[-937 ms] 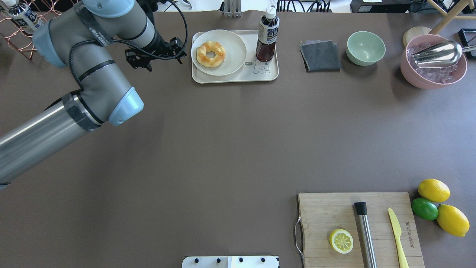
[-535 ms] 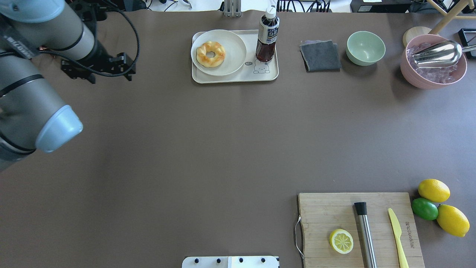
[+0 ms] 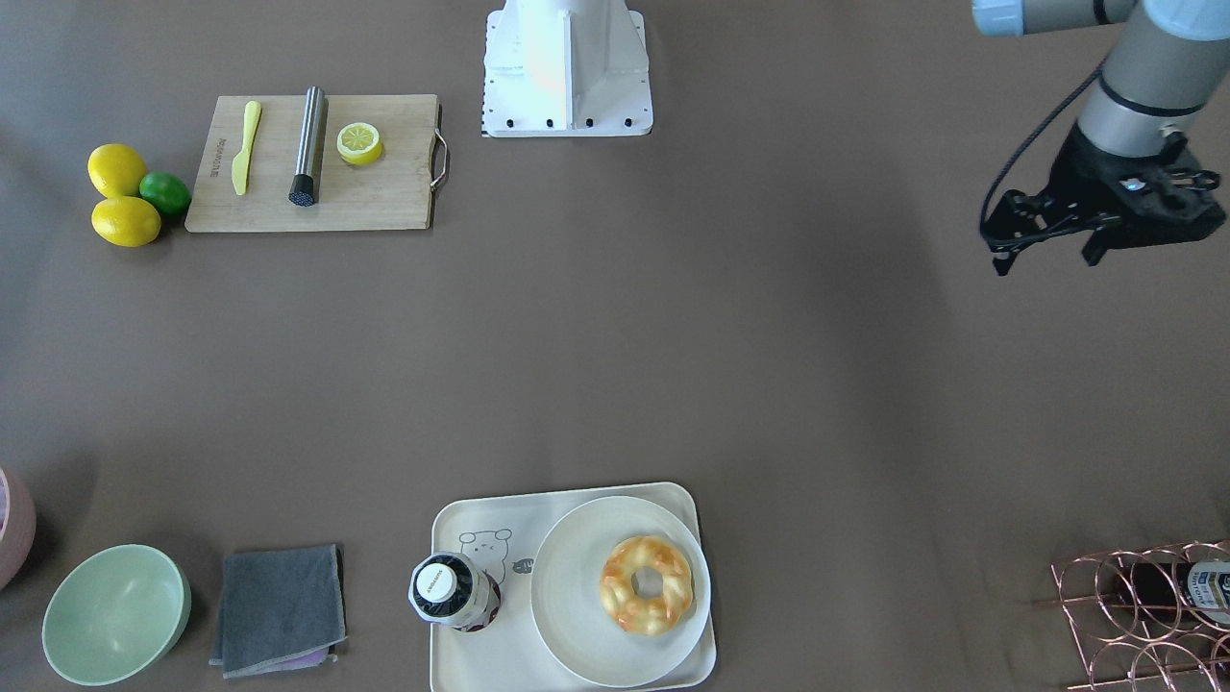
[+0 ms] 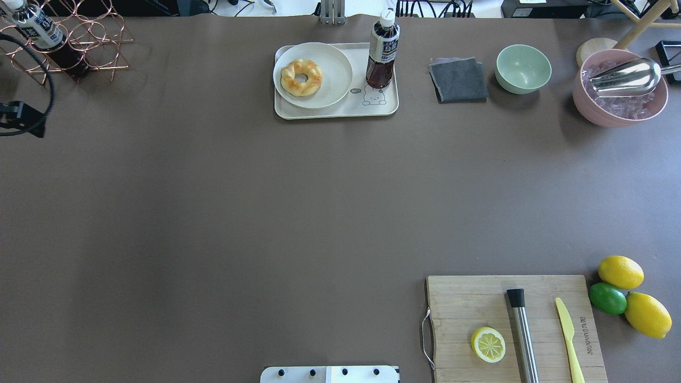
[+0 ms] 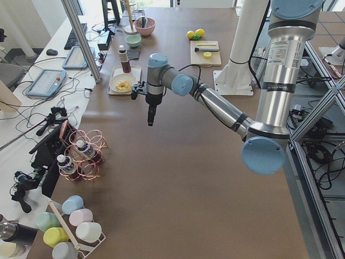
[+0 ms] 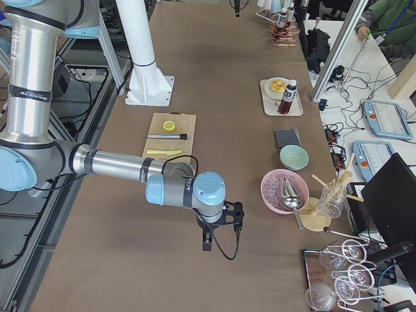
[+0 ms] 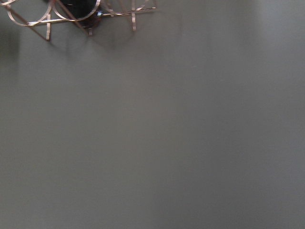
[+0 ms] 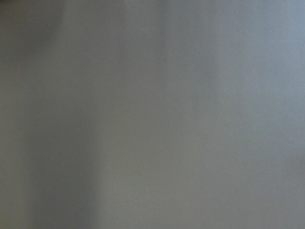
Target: Place donut on tray
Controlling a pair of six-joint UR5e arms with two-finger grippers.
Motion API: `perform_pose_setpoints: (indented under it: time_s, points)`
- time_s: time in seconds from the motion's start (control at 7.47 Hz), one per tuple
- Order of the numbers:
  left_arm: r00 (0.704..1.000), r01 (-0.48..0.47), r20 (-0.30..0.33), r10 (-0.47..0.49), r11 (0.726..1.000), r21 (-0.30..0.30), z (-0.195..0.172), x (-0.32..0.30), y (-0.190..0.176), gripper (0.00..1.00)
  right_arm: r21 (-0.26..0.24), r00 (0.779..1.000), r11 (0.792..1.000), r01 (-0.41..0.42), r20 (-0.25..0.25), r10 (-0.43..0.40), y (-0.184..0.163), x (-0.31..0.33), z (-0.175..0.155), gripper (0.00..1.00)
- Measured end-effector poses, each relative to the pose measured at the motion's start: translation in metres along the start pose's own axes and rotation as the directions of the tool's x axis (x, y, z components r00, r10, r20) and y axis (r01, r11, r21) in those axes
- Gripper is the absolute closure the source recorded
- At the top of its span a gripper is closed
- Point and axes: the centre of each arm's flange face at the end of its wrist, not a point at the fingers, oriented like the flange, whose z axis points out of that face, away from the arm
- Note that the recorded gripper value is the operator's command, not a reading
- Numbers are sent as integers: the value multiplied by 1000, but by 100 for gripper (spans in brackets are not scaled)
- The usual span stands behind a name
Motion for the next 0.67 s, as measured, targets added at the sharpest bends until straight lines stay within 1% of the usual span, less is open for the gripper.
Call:
perform_pose_setpoints:
  time_s: [0.13, 0.27, 0.4, 0.54, 0.67]
  points:
    - [999, -43, 13, 43, 999, -12, 1, -54, -4, 1, 0, 1000, 1000, 0, 0, 0, 1, 0, 0, 1]
    - [997, -82, -6, 82, 996, -32, 2, -100, -11, 1, -2, 1000, 1000, 0, 0, 0, 2, 1, 1, 1]
    - [993, -109, -38, 107, 993, -54, 5, -142, -11, 1, -2, 1000, 1000, -1, 0, 1, 4, 1, 1, 1]
    - [992, -117, -59, 114, 991, -62, 8, -172, -11, 1, -3, 1000, 1000, -1, 0, 1, 5, 1, 1, 1]
    - [991, -121, -70, 116, 991, -57, 14, -193, -8, 1, -3, 1000, 1000, -1, 0, 1, 5, 1, 1, 1]
